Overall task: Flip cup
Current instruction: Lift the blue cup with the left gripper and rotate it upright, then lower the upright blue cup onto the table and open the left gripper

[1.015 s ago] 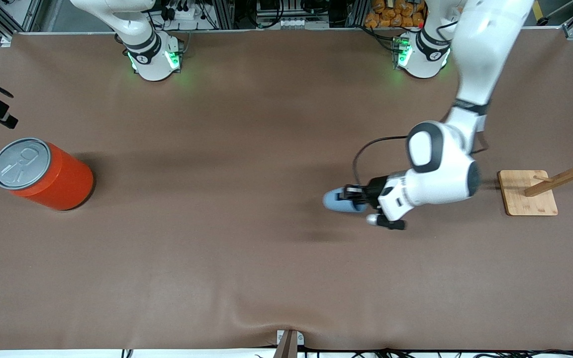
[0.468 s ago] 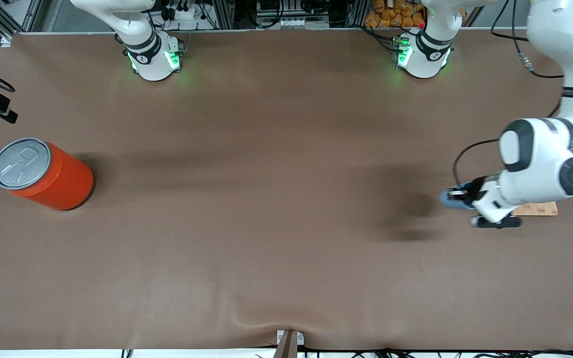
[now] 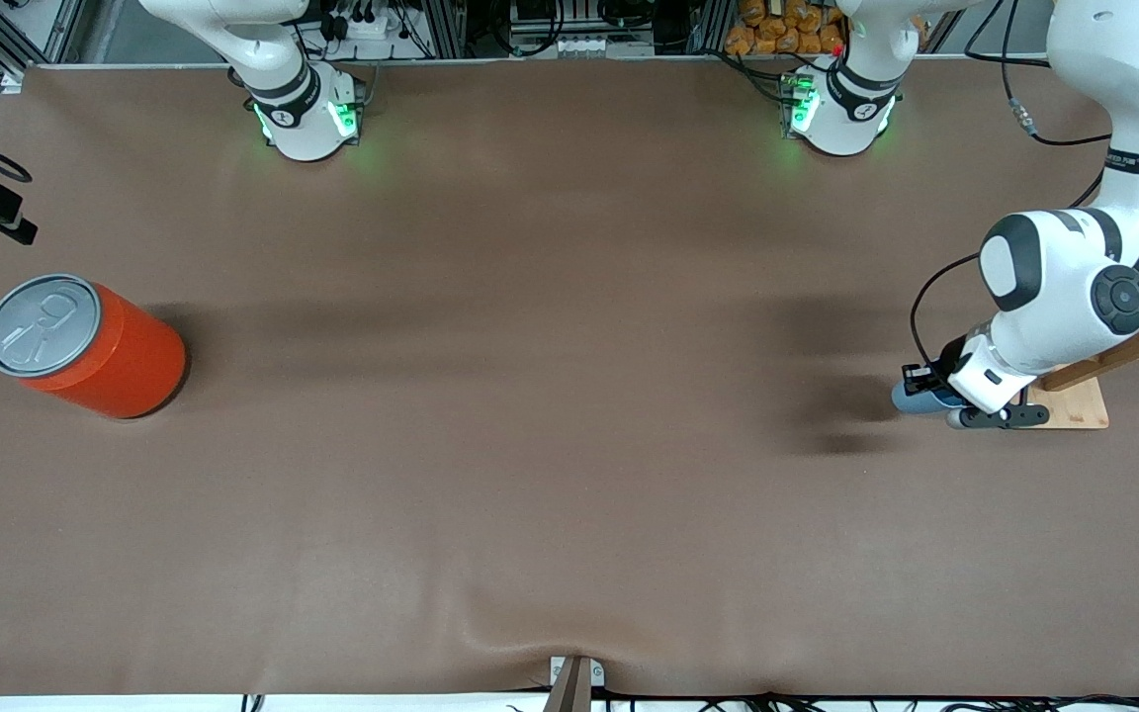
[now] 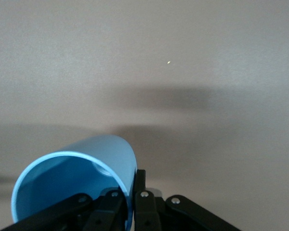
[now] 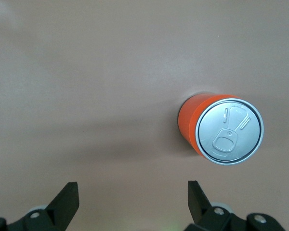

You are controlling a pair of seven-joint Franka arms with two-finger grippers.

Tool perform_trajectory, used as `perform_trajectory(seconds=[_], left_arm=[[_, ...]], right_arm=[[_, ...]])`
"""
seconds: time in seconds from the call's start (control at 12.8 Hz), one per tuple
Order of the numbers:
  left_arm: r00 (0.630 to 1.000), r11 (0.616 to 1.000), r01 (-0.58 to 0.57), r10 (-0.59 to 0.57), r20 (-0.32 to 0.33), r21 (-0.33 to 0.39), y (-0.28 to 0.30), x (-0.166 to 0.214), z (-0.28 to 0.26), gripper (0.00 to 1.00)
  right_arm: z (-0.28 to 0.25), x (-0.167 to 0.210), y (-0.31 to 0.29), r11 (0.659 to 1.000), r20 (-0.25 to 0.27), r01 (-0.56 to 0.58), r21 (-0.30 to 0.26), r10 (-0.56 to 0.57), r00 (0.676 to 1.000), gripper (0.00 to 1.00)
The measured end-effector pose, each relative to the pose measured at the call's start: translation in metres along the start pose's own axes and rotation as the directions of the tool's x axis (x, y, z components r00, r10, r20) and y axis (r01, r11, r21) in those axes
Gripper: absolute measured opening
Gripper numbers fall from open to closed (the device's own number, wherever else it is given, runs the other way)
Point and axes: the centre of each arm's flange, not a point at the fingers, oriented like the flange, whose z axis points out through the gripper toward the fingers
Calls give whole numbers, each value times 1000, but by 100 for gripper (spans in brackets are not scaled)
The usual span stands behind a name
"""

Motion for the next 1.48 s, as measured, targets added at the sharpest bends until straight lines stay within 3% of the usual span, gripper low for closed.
perform_trajectory(seconds=[0.31, 0.47, 0.78, 0.94, 1.25, 1.48], left_arm=[[1000, 1000, -3, 3, 11, 1, 21, -7, 9, 5], [1000, 1000, -4, 5, -15, 8, 24, -8, 17, 5], [1000, 997, -7, 10, -25, 82, 26, -15, 38, 5], [1000, 995, 5, -3, -28, 97, 30, -15, 40, 23], [999, 995, 6, 0, -54, 98, 36, -1, 20, 68], [1000, 993, 6, -5, -5, 116, 46, 21, -53, 100]], right_arm=[[2, 1, 0, 1000, 5, -1, 0, 1, 1000, 100], [2, 1, -1, 1000, 5, 1, 0, -1, 1000, 100], [3, 2, -1, 1000, 6, 1, 0, -1, 1000, 100], [4, 2, -1, 1000, 8, -6, -1, 6, 1000, 100], [4, 3, -1, 1000, 9, -18, -1, 18, 1000, 100], [5, 3, -1, 1000, 10, -19, -1, 19, 1000, 100]])
